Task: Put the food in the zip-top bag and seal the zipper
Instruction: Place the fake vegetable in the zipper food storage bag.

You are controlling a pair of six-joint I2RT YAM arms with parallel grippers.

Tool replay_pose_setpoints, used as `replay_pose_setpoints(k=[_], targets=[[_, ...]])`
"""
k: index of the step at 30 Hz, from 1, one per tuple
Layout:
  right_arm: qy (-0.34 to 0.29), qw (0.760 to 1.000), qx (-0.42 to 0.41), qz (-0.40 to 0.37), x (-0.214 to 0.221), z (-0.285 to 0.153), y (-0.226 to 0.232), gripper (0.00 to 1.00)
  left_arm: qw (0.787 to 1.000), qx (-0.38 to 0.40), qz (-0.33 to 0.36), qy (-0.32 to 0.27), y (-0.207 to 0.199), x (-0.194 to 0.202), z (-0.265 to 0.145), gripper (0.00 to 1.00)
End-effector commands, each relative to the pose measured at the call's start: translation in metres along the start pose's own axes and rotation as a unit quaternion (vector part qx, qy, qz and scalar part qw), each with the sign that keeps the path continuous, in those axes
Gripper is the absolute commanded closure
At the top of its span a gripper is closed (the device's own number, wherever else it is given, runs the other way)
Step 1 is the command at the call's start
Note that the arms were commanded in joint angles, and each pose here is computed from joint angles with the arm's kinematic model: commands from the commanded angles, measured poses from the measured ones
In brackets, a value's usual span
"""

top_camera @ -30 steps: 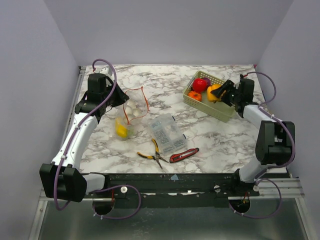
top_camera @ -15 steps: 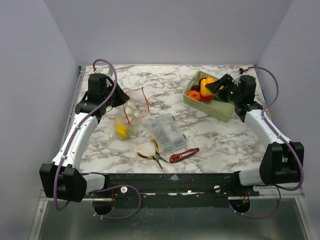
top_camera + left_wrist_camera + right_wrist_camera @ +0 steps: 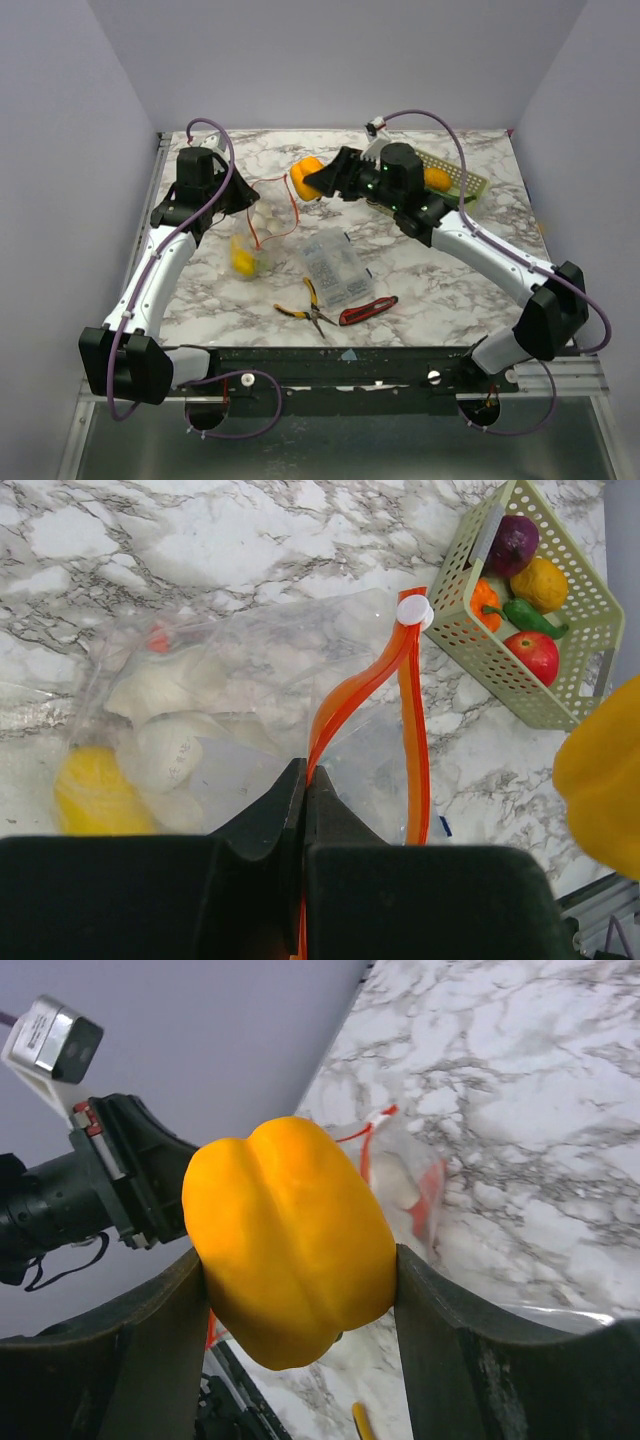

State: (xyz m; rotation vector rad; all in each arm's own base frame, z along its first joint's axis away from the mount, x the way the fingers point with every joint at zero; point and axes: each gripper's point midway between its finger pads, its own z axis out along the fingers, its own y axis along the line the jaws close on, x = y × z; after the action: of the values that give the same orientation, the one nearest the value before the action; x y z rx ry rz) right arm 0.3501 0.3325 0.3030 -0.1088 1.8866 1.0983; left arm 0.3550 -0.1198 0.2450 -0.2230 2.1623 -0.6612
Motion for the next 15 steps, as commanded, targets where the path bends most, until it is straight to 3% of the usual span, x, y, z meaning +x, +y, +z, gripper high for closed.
replay_pose_setpoints(k=[1, 10, 15], targets=[[0.028, 0.999, 0.021, -0.037, 0.030, 0.027, 0.020, 0.96, 1.000, 0.005, -0.001, 0.003, -0.004, 0.001, -0.003, 1.00], [0.084, 0.992, 0.042, -0.080, 0.090, 0.059, 0.036, 0.89, 1.000, 0.005, 0.000, 0.002, -0.004, 0.000, -0.003, 1.00], [0.100, 0.987, 0.067, -0.104, 0.110, 0.063, 0.032, 0.70, 1.000, 0.006, 0.001, 0.002, -0.004, 0.000, -0.003, 1.00]])
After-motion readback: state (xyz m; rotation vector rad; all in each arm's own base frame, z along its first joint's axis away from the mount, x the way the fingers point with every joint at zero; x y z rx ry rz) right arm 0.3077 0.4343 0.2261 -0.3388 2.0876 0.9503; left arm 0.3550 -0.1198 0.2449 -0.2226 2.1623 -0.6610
